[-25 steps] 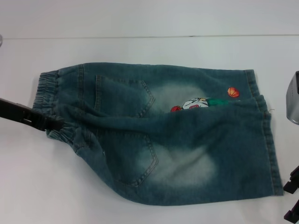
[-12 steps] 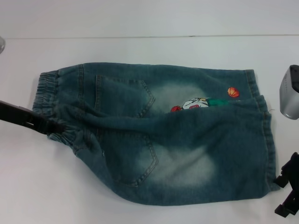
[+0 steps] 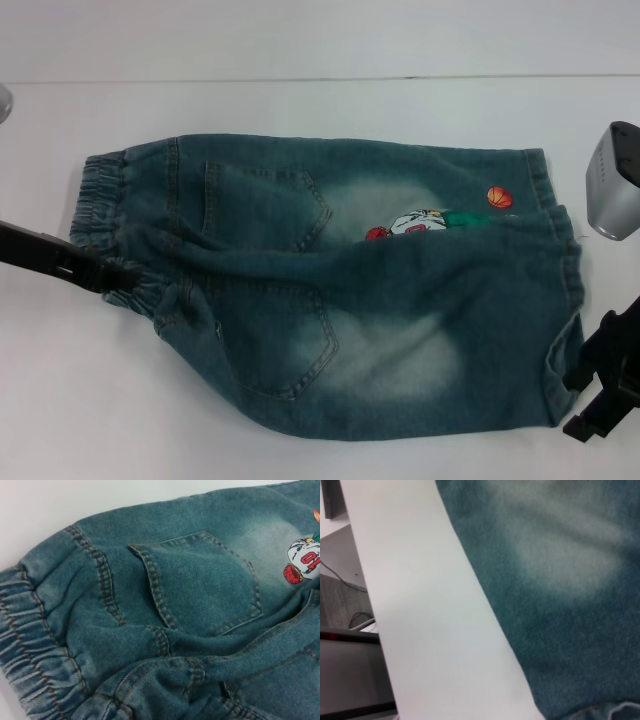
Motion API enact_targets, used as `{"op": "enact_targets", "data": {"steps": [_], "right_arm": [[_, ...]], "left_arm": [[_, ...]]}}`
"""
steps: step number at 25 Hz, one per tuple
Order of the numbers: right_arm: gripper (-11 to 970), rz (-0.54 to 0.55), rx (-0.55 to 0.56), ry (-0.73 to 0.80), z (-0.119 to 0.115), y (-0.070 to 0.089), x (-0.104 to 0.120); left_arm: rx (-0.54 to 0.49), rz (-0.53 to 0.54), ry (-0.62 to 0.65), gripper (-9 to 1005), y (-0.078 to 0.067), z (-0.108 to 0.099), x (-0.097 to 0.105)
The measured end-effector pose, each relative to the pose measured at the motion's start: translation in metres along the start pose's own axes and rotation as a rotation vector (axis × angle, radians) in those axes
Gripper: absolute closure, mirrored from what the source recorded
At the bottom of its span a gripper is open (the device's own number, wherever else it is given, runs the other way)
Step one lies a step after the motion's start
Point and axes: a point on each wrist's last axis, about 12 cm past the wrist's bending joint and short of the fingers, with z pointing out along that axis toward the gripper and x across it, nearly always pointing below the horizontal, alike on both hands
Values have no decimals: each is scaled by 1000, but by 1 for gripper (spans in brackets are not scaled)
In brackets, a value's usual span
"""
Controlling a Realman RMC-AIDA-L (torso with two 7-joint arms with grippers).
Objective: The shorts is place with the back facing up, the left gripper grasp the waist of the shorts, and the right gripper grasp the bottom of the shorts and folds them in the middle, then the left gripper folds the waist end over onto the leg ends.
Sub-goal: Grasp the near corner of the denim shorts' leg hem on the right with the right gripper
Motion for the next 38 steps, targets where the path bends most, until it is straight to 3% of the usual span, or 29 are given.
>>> {"op": "enact_targets", "data": {"steps": [8, 14, 19, 38], "right_arm": [[283, -1, 18, -1, -1, -2, -1], [521, 8, 48, 2, -4, -6, 0], [581, 18, 63, 3, -5, -8, 0], [577, -8, 33, 28, 3, -4, -2]], "left_arm": [[7, 0, 5, 901, 0, 2, 1], [6, 1, 4, 897, 0, 2, 1], [6, 1, 4, 893, 0, 2, 1], [-2, 1, -1, 879, 1, 2, 0]]}}
